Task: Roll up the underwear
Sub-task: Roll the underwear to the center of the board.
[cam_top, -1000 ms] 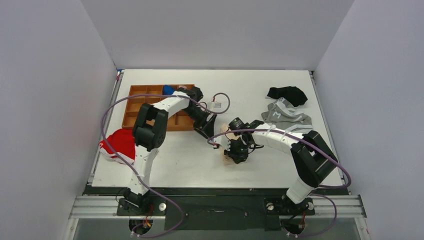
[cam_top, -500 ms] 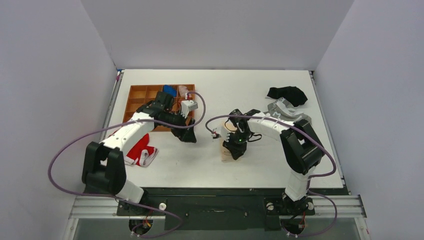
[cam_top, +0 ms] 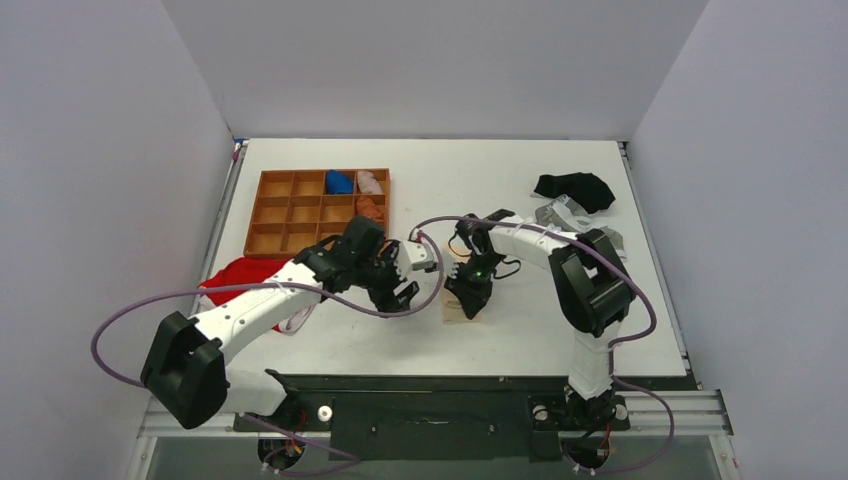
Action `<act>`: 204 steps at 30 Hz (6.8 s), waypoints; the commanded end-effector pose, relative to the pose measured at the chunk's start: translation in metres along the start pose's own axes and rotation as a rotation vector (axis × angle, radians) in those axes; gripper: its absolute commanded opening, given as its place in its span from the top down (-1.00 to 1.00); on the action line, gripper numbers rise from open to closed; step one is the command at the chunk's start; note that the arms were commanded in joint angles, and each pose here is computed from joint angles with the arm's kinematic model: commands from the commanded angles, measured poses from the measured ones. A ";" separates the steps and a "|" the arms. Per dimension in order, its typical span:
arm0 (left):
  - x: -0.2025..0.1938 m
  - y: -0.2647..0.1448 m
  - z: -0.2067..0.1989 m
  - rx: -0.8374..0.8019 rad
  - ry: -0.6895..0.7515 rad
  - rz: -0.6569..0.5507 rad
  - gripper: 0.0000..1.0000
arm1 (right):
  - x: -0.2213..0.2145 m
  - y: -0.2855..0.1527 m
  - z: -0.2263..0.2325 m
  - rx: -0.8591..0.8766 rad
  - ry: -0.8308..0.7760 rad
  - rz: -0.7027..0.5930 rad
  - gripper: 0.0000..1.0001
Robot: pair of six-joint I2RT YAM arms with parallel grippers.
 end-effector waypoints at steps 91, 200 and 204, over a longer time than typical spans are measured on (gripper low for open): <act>-0.004 0.157 -0.028 -0.310 0.170 0.194 1.00 | -0.019 -0.068 -0.035 0.005 0.165 -0.185 0.14; -0.014 0.095 0.068 -0.480 -0.419 0.407 -0.23 | 0.028 0.034 0.066 -0.084 -0.201 0.042 1.00; -0.015 0.082 0.070 -0.453 -0.419 0.388 -0.24 | 0.028 0.029 0.060 -0.066 -0.171 0.020 1.00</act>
Point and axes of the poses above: each gripper's point midway between its finger pads, its own y axis out along the fingers, its own z axis along the line the jaws close on, x = y × z, the point moved 10 cm from there along -y, back along the fingers, and after that the axes turned 1 degree about y, right-handed, at the moved point
